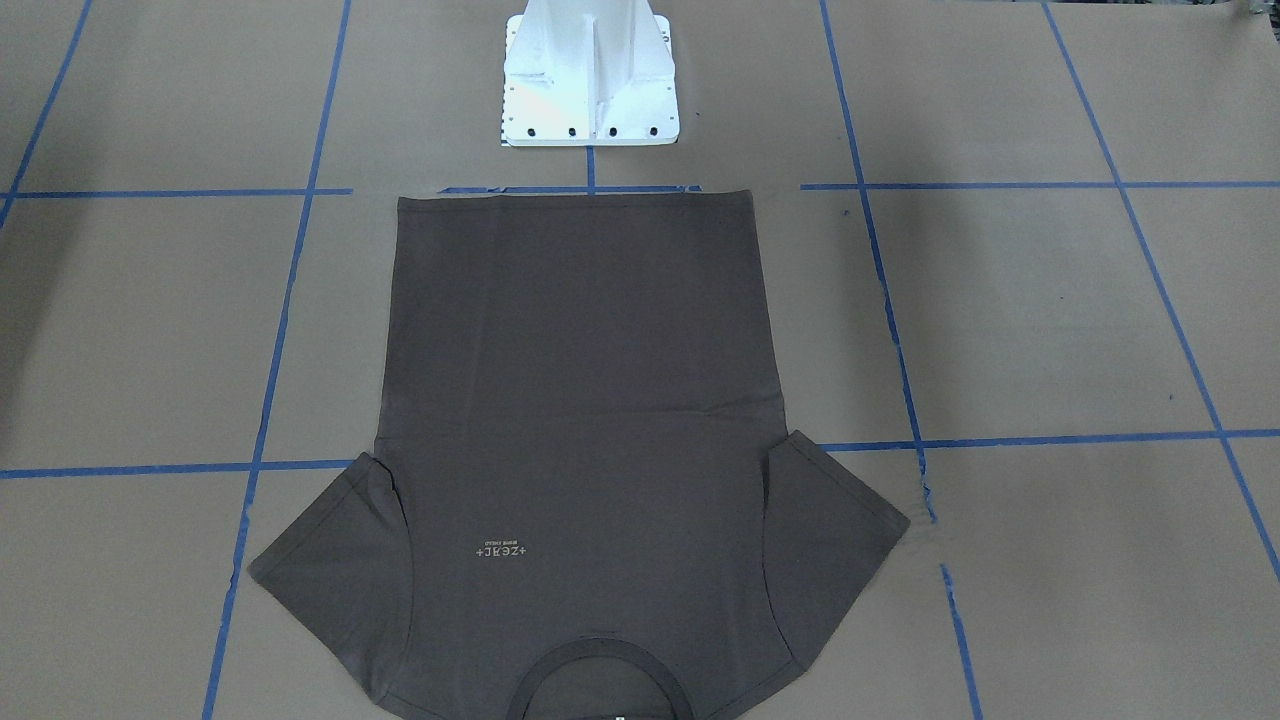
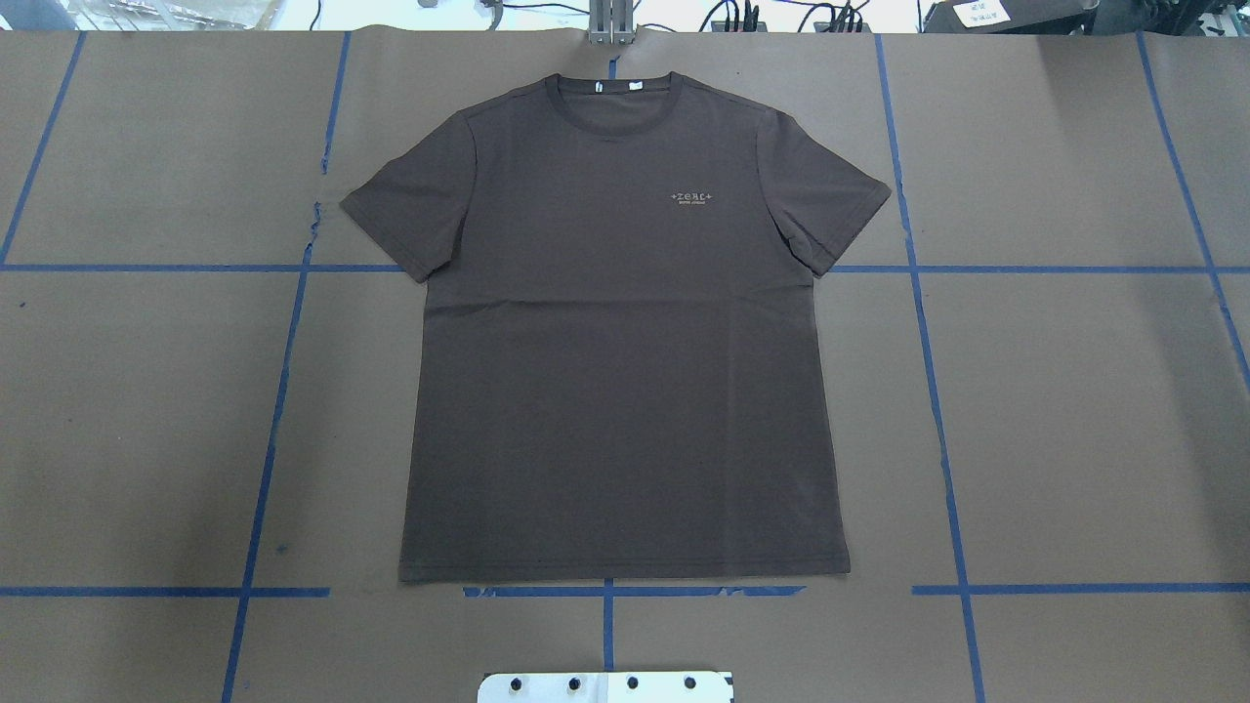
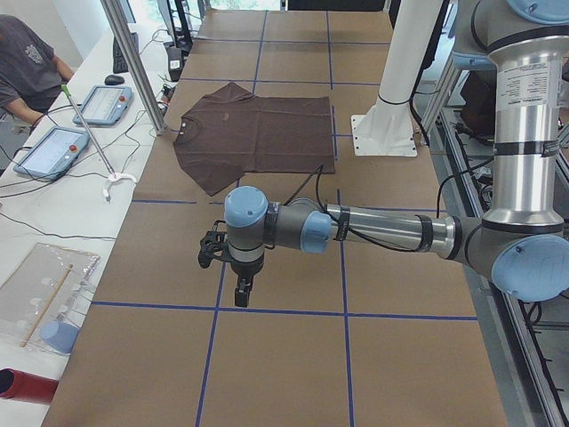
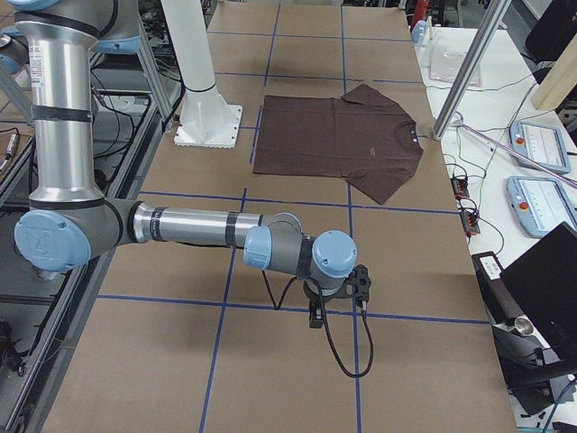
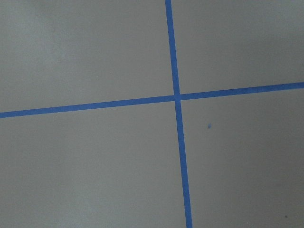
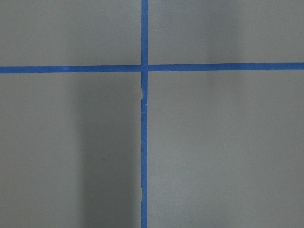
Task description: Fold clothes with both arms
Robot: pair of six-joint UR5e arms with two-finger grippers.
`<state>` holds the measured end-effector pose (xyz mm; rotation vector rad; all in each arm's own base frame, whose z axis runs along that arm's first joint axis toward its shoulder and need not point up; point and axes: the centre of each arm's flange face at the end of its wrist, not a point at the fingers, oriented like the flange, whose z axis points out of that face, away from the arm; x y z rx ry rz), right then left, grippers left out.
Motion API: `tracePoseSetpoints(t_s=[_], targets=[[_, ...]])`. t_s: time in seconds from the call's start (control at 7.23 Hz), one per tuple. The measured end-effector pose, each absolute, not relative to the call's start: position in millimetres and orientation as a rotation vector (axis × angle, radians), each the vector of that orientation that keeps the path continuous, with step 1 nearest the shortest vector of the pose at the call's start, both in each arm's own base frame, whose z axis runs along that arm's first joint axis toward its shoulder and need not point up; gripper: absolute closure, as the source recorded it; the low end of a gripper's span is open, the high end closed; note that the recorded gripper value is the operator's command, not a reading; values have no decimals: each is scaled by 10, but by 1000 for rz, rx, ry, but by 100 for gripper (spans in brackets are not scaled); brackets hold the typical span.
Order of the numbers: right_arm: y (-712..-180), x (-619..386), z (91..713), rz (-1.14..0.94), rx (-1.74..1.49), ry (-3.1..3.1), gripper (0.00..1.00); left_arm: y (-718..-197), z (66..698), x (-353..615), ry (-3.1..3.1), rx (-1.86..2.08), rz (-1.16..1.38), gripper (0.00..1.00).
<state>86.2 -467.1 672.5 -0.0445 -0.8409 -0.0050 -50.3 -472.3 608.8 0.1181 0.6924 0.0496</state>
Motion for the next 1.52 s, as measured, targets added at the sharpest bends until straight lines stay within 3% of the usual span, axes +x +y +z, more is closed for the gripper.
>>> tracePoseSetpoints(t_s=[0.55,1.25,1.52], targets=[[-4905,779,6416,-32,0,-822,0,-4770,5989,-518,694,137,46,0],[-6246,-910,4893,-146,70,-852,0,-5188,5248,-357,751,296,129,0],[-6583,-1690,4682,-124,132,-922,0,-5267,5173,-296,758,333,149,0]])
